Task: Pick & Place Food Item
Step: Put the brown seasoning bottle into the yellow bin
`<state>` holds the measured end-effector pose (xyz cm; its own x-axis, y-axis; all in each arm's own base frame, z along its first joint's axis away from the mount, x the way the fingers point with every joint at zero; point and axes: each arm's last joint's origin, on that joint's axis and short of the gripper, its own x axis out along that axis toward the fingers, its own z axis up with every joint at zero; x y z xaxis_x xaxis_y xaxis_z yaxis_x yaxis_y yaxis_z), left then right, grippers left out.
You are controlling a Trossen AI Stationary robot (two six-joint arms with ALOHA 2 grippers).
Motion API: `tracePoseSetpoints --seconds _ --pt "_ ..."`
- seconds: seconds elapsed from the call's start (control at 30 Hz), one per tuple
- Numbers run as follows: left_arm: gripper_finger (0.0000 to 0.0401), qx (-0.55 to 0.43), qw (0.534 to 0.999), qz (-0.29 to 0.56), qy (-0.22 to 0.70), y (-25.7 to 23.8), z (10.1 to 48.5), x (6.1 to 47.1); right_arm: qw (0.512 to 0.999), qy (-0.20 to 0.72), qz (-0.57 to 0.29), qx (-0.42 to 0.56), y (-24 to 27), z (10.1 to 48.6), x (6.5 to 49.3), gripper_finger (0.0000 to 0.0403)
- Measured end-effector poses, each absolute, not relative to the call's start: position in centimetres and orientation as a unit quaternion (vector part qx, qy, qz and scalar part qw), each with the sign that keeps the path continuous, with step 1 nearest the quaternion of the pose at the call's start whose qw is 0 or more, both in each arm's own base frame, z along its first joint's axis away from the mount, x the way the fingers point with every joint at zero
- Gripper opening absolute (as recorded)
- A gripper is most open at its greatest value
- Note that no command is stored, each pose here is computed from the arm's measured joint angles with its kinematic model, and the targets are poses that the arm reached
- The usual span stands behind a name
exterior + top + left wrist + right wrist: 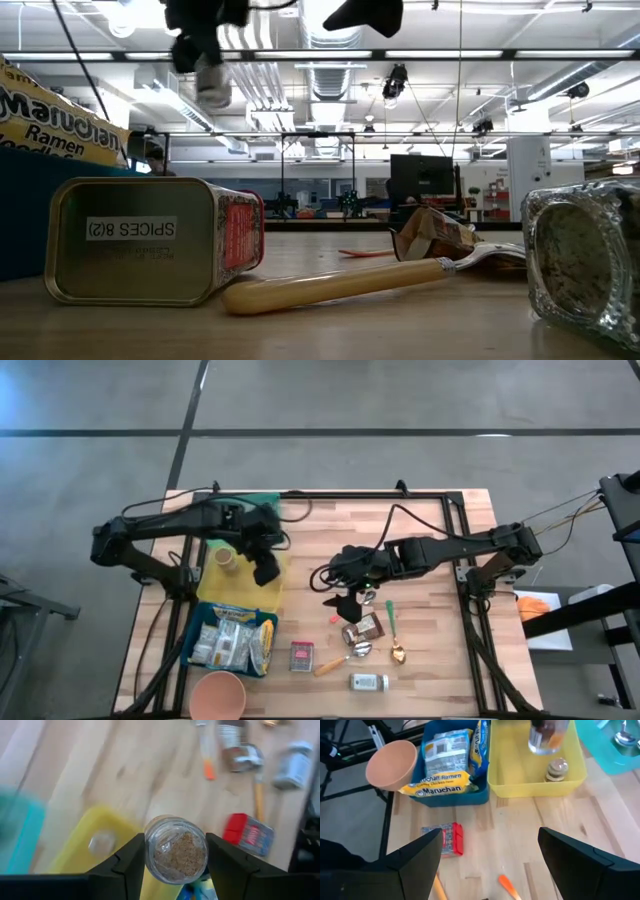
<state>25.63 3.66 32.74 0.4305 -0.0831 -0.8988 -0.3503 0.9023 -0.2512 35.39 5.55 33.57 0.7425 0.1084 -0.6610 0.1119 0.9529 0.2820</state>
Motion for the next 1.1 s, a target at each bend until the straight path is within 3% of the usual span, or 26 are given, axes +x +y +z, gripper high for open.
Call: tracePoseSetpoints --seconds 0.2,0.43,0.87,1.1 --pt "0.0177 -0.328 0.754 0.233 0.519 3.9 29.8 21.9 0.921 0.361 -0.017 0.148 5.5 33.6 35.2 0.0327" --pt "0.0177 -0.360 0.697 0.331 0.525 3.6 25.9 19.7 0.922 0.360 -0.028 0.143 5.3 33.8 34.9 0.0327" --pt "0.0177 -0.314 0.712 0.392 0.490 4.1 23.1 19.8 0.923 0.356 -0.038 0.141 5.0 34.2 34.5 0.0327" --pt "0.0177 -0.266 0.731 0.356 0.518 4.2 22.2 20.7 0.924 0.355 -0.037 0.141 5.0 34.3 34.4 0.0327"
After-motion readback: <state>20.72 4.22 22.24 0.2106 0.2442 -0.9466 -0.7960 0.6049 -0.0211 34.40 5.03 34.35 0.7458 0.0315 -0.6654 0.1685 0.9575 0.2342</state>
